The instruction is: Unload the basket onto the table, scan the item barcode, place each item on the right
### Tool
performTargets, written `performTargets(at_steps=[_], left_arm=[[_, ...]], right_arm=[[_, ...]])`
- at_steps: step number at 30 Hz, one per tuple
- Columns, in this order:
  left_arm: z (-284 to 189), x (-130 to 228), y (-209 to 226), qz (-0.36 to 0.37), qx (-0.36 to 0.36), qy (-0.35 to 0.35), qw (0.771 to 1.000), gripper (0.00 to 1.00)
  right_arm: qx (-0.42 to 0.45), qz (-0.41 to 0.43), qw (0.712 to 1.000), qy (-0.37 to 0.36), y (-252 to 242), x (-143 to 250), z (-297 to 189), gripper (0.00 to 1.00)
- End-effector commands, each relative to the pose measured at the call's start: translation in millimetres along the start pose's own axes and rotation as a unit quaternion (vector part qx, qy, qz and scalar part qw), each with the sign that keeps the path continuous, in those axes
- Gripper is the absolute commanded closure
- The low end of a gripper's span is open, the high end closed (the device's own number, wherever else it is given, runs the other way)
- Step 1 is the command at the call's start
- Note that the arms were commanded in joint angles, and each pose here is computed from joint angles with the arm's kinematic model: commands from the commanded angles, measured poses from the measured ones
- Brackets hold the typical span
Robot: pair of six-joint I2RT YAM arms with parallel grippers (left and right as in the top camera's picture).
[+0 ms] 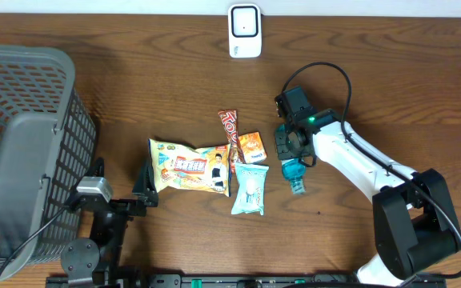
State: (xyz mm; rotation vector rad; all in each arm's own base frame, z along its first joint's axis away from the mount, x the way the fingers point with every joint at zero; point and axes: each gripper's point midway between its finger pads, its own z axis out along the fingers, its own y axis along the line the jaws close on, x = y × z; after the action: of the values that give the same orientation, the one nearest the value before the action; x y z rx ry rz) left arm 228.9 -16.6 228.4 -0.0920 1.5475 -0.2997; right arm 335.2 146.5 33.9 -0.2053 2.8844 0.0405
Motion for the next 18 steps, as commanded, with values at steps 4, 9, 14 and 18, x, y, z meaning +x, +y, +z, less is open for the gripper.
performTargets(at_steps=[4, 9, 14, 18], left_arm=[[1.8, 7.5, 0.3, -0.008, 0.003, 0.01, 1.0, 0.02], [1.8, 7.5, 0.3, -0.008, 0.003, 0.01, 1.0, 0.02], [1.8, 7.6, 0.3, -0.008, 0.003, 0.01, 1.0, 0.02], [1.8, 7.6, 0.3, -0.008, 0.003, 0.01, 1.0, 0.02]], right_arm=[[-0.002, 0.014, 1.0, -0.018, 2.7, -9.6, -6.2, 0.73], [-0.003, 0.027, 0.999, -0.02, 3.0, -10.2, -6.2, 0.75], [-0.008, 0.037, 0.999, -0.034, 4.5, -14.3, -2.3, 0.64], [-0.01, 0.058, 0.998, -0.038, 3.0, -6.9, 9.6, 0.68]])
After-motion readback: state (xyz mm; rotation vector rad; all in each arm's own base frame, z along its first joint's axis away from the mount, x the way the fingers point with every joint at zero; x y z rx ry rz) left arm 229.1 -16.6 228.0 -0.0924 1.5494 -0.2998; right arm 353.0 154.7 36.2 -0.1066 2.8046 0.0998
